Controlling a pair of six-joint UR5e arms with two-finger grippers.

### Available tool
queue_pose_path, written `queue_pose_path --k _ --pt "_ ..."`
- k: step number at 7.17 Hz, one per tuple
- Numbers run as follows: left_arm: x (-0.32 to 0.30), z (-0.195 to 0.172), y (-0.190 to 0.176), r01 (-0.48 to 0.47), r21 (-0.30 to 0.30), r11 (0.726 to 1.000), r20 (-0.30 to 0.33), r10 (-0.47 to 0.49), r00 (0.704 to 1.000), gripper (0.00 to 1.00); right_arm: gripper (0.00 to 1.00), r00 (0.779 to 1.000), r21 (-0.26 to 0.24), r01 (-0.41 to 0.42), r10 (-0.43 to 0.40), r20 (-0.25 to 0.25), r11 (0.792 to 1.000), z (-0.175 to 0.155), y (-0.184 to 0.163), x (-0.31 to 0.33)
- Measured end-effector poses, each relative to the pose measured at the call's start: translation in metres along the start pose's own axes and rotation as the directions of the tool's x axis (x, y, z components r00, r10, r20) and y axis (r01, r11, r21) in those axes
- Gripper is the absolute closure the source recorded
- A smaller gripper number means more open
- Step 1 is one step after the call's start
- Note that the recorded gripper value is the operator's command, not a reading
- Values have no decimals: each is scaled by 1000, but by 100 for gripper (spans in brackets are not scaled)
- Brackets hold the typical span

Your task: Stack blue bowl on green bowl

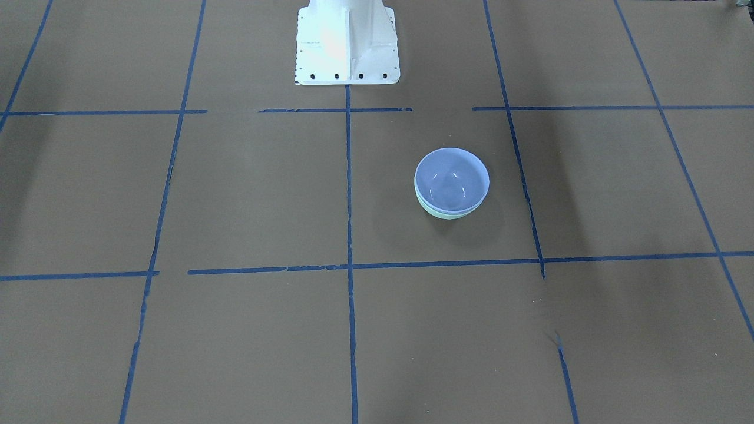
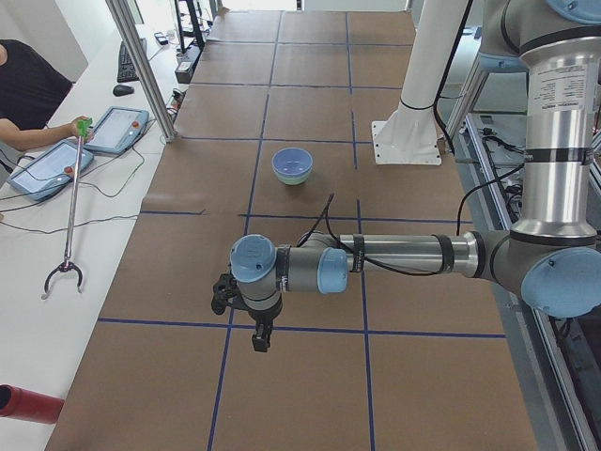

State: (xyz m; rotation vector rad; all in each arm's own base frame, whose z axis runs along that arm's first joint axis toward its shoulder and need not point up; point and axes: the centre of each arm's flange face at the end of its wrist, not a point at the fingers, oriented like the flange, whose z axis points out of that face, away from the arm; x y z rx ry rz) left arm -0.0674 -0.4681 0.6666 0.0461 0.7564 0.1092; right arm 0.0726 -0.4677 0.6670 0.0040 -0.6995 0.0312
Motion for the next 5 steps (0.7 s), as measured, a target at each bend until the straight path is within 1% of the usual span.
queue_pose_path --k 5 --pt "1 -4 0 -1 7 1000 2 1 1000 0 0 1000 0 0 0 1 1000 0 0 0"
